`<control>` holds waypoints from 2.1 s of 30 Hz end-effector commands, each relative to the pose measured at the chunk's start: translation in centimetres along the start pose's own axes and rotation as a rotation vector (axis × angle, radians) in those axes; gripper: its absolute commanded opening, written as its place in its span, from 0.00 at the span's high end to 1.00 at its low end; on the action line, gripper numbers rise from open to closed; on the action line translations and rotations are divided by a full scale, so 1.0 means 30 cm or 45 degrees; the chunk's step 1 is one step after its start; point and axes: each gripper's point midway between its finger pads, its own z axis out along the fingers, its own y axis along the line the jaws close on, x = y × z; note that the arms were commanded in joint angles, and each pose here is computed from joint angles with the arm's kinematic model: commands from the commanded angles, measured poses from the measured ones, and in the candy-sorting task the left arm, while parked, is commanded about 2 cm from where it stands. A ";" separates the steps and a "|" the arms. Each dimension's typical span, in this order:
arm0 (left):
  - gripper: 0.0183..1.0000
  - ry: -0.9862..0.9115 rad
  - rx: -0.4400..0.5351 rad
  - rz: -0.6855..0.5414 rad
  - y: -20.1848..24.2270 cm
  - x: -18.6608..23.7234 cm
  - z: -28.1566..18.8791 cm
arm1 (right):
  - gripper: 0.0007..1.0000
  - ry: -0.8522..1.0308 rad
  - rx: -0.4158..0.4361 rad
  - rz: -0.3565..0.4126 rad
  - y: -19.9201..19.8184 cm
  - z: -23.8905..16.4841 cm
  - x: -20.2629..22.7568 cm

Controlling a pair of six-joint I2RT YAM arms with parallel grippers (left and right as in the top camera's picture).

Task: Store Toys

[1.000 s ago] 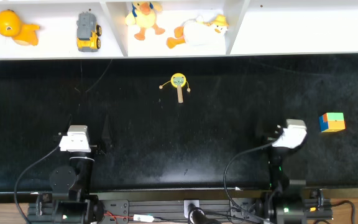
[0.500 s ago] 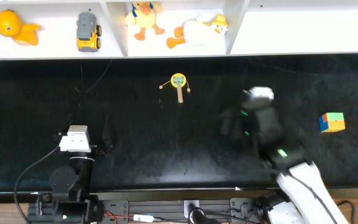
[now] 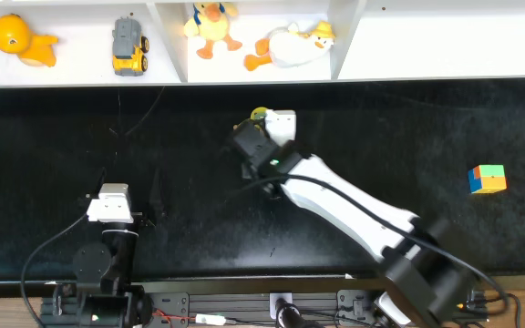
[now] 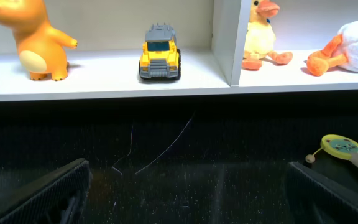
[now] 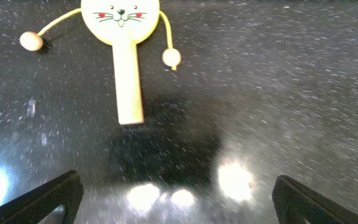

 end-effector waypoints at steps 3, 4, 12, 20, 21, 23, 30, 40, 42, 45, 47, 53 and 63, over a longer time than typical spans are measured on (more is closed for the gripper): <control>0.00 -0.011 0.024 -0.017 -0.012 -0.005 -0.002 | 0.03 -0.057 0.029 0.050 0.057 0.042 -0.064; 0.00 -0.011 0.025 -0.017 -0.013 -0.005 -0.002 | 0.04 -0.058 0.032 0.045 0.063 0.053 -0.065; 0.00 -0.010 0.025 -0.017 -0.013 -0.005 -0.002 | 0.08 -0.075 0.053 0.051 0.077 0.119 -0.070; 0.00 -0.011 0.025 -0.017 -0.013 -0.005 -0.002 | 0.15 -0.083 0.035 0.071 0.104 0.182 -0.075; 0.00 -0.010 0.025 -0.017 -0.013 -0.005 -0.002 | 0.19 -0.082 0.037 0.071 0.105 0.189 -0.072; 0.00 -0.010 0.025 -0.017 -0.013 -0.005 -0.002 | 0.28 -0.080 0.039 0.070 0.108 0.201 -0.069; 0.00 -0.011 0.025 -0.017 -0.013 -0.005 -0.002 | 0.75 -0.057 0.016 0.069 0.122 0.210 -0.057; 0.00 -0.011 0.025 -0.017 -0.013 -0.005 -0.002 | 0.94 -0.081 -0.035 0.060 0.009 0.043 -0.034; 0.00 -0.010 0.025 -0.017 -0.013 -0.005 -0.002 | 0.96 -0.095 -0.039 0.089 -0.069 0.002 -0.010; 0.00 -0.010 0.025 -0.017 -0.013 -0.005 -0.002 | 0.96 -0.120 -0.035 0.143 -0.210 -0.043 0.023; 0.00 -0.011 0.025 -0.017 -0.013 -0.005 -0.002 | 0.96 -0.144 -0.025 0.179 -0.316 -0.078 0.041; 0.00 -0.011 0.024 -0.017 -0.012 -0.005 -0.002 | 0.95 -0.174 0.081 0.186 -0.597 -0.193 0.041; 0.00 -0.011 0.024 -0.017 -0.012 -0.005 -0.002 | 0.96 -0.145 0.152 -0.160 -0.793 -0.189 -0.216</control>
